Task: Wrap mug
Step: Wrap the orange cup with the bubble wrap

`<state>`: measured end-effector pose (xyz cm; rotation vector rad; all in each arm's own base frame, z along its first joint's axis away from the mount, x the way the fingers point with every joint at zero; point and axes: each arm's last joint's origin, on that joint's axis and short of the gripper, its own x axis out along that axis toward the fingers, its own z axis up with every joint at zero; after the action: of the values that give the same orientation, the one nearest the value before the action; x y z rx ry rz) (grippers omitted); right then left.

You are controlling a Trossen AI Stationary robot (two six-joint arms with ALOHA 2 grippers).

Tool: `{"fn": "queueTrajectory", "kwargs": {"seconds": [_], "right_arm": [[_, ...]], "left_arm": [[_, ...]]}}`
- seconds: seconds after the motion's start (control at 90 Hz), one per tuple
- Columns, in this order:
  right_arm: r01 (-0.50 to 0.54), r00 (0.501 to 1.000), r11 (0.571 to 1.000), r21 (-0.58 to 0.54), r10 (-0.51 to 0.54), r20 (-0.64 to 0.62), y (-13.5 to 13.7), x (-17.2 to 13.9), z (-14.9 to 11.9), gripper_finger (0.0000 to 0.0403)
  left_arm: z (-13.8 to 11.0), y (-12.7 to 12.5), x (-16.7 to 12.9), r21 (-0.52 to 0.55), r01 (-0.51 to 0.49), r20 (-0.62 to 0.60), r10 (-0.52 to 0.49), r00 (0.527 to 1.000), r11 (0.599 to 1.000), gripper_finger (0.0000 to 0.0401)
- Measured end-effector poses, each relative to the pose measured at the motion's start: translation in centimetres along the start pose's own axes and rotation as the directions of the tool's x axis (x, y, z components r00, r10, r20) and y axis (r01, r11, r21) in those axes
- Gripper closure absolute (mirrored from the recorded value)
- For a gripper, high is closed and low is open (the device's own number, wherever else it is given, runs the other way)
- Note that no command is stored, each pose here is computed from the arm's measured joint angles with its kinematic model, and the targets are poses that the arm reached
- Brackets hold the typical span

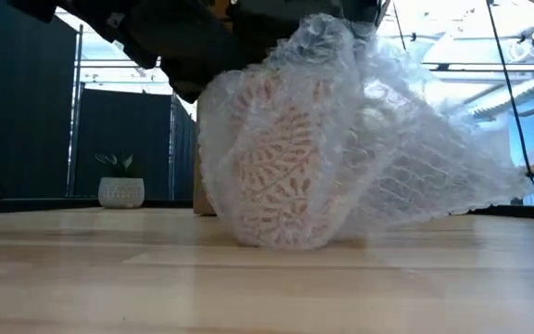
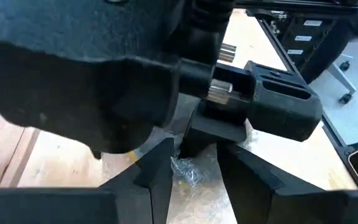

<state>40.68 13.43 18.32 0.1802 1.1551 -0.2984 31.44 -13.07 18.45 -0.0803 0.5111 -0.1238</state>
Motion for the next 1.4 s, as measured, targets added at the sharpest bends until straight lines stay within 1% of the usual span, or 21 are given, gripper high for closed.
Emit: {"fn": "queueTrajectory", "kwargs": {"seconds": [0.133, 0.256, 0.444, 0.578, 0.633, 0.7, 0.811, 0.856, 0.933, 1.0, 1.078, 1.178, 1.278, 1.344, 1.4], "right_arm": [[-0.008, 0.999, 1.0, -0.03, 0.009, 0.033, -0.2, -0.7, 0.4, 0.0133], [-0.012, 0.999, 1.0, -0.025, 0.013, 0.043, -0.4, -1.9, 0.4, 0.0133], [-0.081, 0.99, 0.996, -0.019, 0.083, 0.117, -0.7, -6.6, 0.6, 0.0133], [-0.119, 0.984, 0.992, -0.032, 0.123, 0.128, -0.5, -10.6, -0.6, 0.0133], [-0.117, 0.988, 0.992, -0.039, 0.12, 0.094, -0.2, -11.9, -1.9, 0.0133], [-0.083, 0.996, 0.996, -0.043, 0.084, 0.031, 0.2, -12.8, -3.7, 0.0133], [-0.002, 0.997, 0.998, -0.065, -0.003, -0.079, 1.6, -12.8, -6.6, 0.0133], [0.033, 0.995, 0.996, -0.087, -0.041, -0.093, 2.2, -12.5, -7.6, 0.0133], [0.097, 0.994, 0.988, -0.121, -0.101, -0.031, 3.3, -11.5, -8.2, 0.0133], [0.123, 0.992, 0.984, -0.127, -0.117, 0.056, 3.8, -10.8, -7.7, 0.0133], [0.096, 0.989, 0.985, -0.141, -0.078, 0.125, 4.1, -10.2, -6.6, 0.0133], [0.027, 0.99, 0.984, -0.175, -0.002, 0.143, 4.4, -9.2, -5.3, 0.0133], [-0.062, 0.994, 0.983, -0.171, 0.077, 0.081, 4.2, -8.9, -4.6, 0.0133], [-0.059, 0.998, 0.99, -0.125, 0.062, 0.019, 3.7, -9.1, -5.1, 0.0134], [-0.049, 0.999, 0.994, -0.093, 0.049, 0.005, 3.6, -9.8, -5.6, 0.0136]], "left_arm": [[-0.8, 0.4, 1.0, -0.011, -0.04, -0.026, 0.04, 0.999, 0.999, 0.0281], [-0.9, 0.5, 1.2, -0.037, -0.062, -0.031, 0.061, 0.998, 0.997, 0.0281], [-1.0, 0.6, 1.3, -0.045, -0.079, -0.031, 0.078, 0.996, 0.996, 0.0281], [-1.1, 0.7, 1.3, -0.049, -0.084, -0.038, 0.082, 0.996, 0.995, 0.0281], [-1.1, 0.7, 1.3, -0.05, -0.084, -0.038, 0.082, 0.996, 0.995, 0.0281], [-1.1, 0.6, 1.3, -0.051, -0.083, -0.034, 0.081, 0.996, 0.995, 0.0281], [-1.1, 0.6, 1.3, -0.052, -0.079, -0.033, 0.078, 0.996, 0.996, 0.0281], [-1.1, 0.6, 1.3, -0.052, -0.078, -0.034, 0.077, 0.996, 0.996, 0.0281], [-1.1, 0.6, 1.3, -0.053, -0.073, -0.029, 0.071, 0.997, 0.996, 0.0281], [-1.0, 0.6, 1.3, -0.055, -0.069, -0.023, 0.068, 0.997, 0.996, 0.0281], [-1.0, 0.6, 1.3, -0.057, -0.066, -0.018, 0.065, 0.998, 0.996, 0.0281], [-1.0, 0.6, 1.3, -0.057, -0.065, -0.017, 0.065, 0.998, 0.996, 0.0281], [-1.0, 0.6, 1.3, -0.057, -0.063, -0.017, 0.062, 0.998, 0.996, 0.0281], [-1.0, 0.6, 1.3, -0.058, -0.063, -0.017, 0.062, 0.998, 0.996, 0.0281], [-0.9, 0.6, 1.3, -0.058, -0.062, -0.016, 0.061, 0.998, 0.996, 0.0281]]}}
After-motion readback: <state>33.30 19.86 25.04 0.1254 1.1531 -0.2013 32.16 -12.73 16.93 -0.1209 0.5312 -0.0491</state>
